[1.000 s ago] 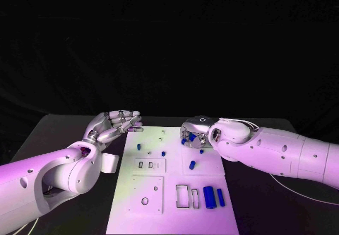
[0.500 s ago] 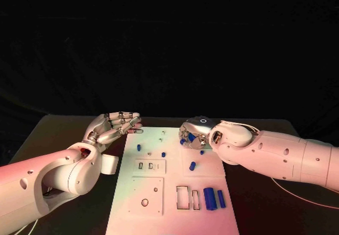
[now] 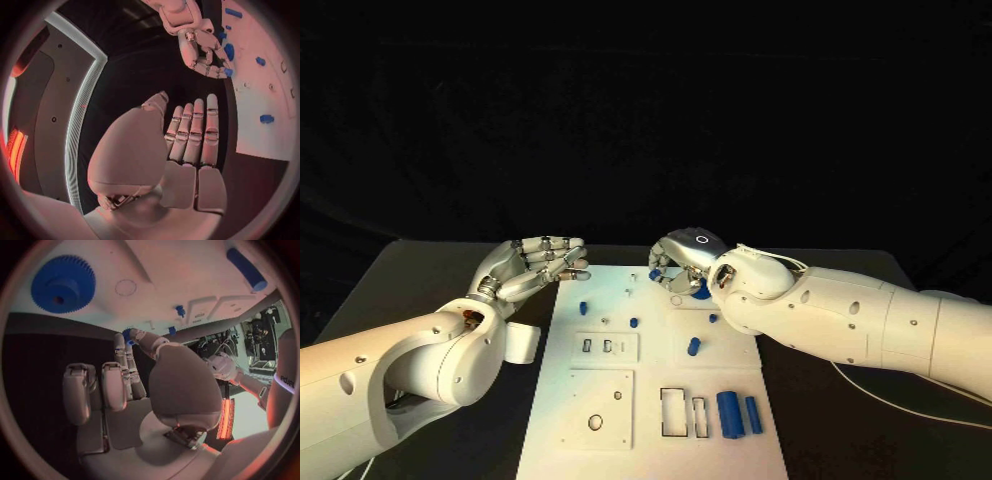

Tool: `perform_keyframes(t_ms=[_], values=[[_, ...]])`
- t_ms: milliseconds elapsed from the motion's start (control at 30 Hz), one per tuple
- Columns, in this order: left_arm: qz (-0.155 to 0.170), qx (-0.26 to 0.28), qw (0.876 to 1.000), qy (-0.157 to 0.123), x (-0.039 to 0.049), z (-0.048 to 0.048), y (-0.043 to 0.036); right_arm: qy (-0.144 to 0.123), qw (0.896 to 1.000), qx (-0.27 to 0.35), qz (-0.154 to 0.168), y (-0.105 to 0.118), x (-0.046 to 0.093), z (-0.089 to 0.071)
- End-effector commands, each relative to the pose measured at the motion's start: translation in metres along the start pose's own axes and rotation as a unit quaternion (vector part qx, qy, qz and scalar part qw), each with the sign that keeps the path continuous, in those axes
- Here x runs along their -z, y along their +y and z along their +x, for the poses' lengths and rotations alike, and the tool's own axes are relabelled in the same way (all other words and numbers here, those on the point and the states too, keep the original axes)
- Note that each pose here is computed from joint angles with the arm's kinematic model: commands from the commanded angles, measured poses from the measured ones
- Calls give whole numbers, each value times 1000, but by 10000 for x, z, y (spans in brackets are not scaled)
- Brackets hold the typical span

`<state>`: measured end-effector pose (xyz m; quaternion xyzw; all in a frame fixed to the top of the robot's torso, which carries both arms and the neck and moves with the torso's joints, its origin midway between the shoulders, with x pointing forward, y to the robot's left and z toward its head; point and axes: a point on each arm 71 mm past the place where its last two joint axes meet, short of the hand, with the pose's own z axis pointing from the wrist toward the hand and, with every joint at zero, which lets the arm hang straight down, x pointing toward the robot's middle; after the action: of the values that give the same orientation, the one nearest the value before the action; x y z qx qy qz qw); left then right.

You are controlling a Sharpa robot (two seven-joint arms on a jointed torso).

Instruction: Assemble the parts on the task board

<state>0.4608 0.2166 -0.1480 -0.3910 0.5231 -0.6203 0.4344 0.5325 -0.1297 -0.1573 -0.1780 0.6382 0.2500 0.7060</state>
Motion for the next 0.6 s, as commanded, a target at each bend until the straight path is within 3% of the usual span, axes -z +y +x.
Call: perform_keyframes(t_ms=[33,267,600], values=[[2,8,1000,10,-11,38,-10,-28,1000,-8,10,13,-60,-22],[1,9,1000,12,-21,56,-6,-27,1000,-13,8,84,-167,53],[0,9,1000,13,-29,62,-1,-16,1000,-17,9,90,-202,147]])
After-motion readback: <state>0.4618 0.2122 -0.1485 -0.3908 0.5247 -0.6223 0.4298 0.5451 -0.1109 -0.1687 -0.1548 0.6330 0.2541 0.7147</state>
